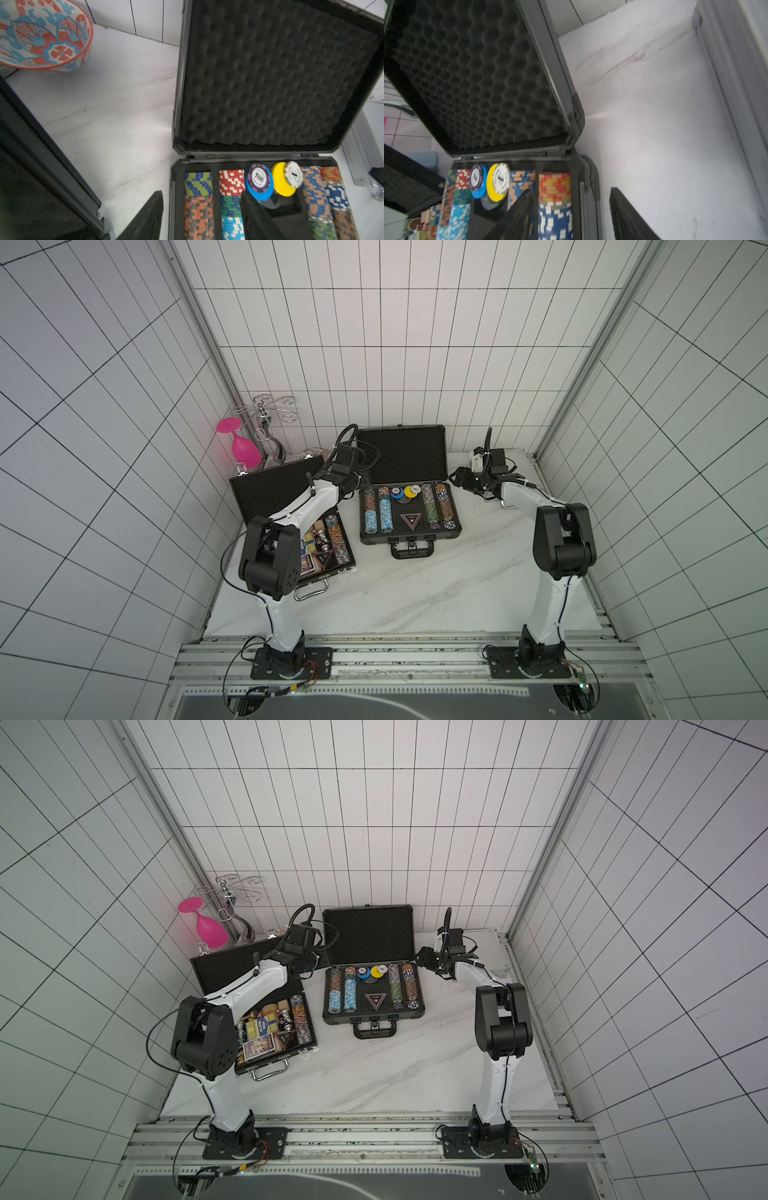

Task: Close the poker set cases
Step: Move the poker set case to the corner of the board, then move the poker set case to the center of the board.

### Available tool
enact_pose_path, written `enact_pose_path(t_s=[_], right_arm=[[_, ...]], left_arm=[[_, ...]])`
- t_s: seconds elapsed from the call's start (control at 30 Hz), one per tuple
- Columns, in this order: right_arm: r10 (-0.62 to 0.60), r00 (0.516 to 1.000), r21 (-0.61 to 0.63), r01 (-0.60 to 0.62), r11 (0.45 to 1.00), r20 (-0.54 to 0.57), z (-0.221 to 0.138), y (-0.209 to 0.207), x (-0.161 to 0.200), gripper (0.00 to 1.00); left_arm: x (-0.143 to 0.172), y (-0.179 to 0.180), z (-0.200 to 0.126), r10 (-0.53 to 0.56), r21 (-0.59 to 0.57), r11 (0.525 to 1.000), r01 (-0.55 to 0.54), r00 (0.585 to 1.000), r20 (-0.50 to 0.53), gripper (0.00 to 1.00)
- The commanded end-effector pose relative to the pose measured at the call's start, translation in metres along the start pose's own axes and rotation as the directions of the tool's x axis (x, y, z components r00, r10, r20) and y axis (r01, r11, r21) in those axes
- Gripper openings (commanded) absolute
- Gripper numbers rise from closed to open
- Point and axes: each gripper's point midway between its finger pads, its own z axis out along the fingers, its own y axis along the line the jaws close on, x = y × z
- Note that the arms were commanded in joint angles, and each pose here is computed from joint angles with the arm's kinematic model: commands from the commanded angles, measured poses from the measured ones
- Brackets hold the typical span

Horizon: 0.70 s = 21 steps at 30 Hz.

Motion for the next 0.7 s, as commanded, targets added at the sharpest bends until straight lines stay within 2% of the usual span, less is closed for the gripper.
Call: enact_pose_path(t_s=[0.0, 0.2, 0.33, 0.67], right_arm=[[-0.131, 0.989, 0.027, 0.13, 0.991, 0.062, 0.005, 0.01, -0.031, 0.6], [-0.202, 0.977, 0.025, 0.2, 0.979, 0.069, 0.031, 0.019, -0.037, 0.6], [-0.222, 0.971, 0.021, 0.221, 0.975, 0.093, 0.038, 0.025, -0.044, 0.61], [-0.236, 0.965, 0.047, 0.232, 0.972, 0.117, 0.057, 0.02, -0.051, 0.59]], left_arm=[[-0.009, 0.01, 0.015, 0.067, -0.08, 0.995, -0.067, 0.998, 0.001, 0.6], [-0.009, 0.023, 0.044, 0.084, -0.122, 0.989, -0.086, 0.996, -0.015, 0.59], [-0.011, 0.026, 0.056, 0.067, -0.101, 0.993, -0.069, 0.998, -0.016, 0.58], [-0.012, 0.022, 0.08, 0.103, -0.058, 0.993, -0.103, 0.995, -0.011, 0.51]])
